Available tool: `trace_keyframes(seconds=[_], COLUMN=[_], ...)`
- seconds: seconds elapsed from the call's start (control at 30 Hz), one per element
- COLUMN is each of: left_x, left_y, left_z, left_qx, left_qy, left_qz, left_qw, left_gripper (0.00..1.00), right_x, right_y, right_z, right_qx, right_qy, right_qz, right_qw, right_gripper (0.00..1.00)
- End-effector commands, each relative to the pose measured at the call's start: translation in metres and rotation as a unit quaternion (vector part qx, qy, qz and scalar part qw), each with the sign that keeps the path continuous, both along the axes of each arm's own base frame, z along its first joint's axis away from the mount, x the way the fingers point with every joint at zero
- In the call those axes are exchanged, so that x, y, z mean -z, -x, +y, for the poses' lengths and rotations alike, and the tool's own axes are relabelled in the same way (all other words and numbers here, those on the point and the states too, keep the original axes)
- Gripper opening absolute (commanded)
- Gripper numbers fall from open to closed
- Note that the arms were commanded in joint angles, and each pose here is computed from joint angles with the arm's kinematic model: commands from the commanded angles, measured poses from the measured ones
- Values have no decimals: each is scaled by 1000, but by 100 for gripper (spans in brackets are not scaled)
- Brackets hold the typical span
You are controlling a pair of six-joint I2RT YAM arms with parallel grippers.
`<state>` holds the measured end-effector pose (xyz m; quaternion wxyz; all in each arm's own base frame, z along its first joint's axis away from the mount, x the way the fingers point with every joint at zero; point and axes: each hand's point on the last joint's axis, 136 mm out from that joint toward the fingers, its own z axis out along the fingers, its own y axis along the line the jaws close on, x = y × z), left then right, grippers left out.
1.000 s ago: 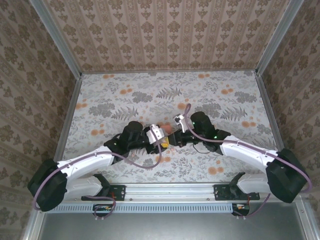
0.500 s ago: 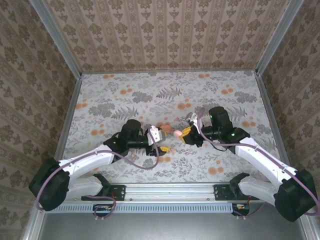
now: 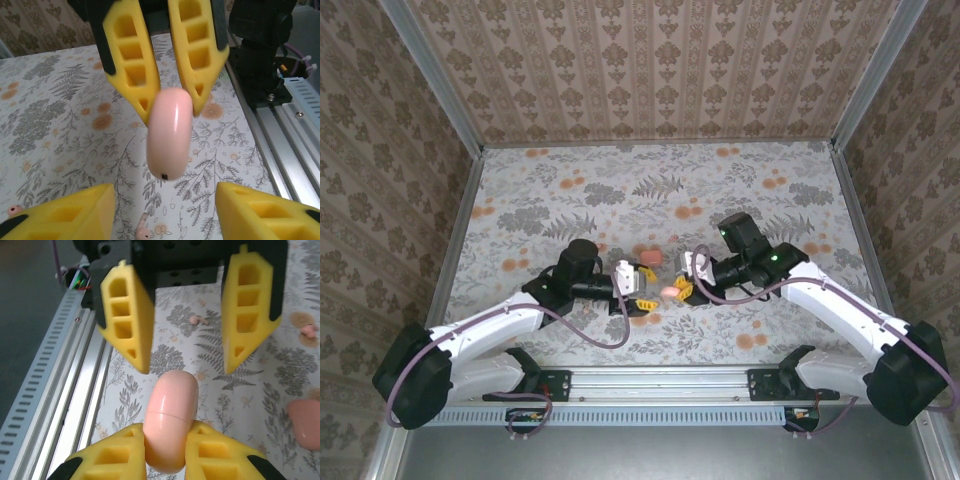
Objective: Insert the wireless bluetooth earbuds into the charging case
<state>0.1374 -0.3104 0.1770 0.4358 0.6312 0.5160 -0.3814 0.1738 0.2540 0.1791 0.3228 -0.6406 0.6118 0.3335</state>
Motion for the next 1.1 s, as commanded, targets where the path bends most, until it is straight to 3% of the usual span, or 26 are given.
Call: trace_keyframes(seconds=[0.0,0.4,0.93,0.97,1.07], left_x=[-11,0,0,-1,-6], left_y=[10,18,12,11,7], left_z=[-2,-7,-7,-7,-5], left_qx=[37,67,52,51,43], left_qy=[6,-26,-24,-20,-1], left_qz=[-17,11,5,6,13], left_qw=[999,997,998,998,999], left_gripper=[50,43,18,17,13], right_x=[2,0,-5,-6,-14], right_y=[2,-4,-8,-9,-18], right_z=[4,24,27,26,18], right_qx=[-28,-49,-40,-34,5], right_qy=[15,-11,-42,-48,-85], right_qz=[-20,-28,-49,-52,-59], right_qw=[999,998,997,997,995], right_gripper=[13,13,13,16,42])
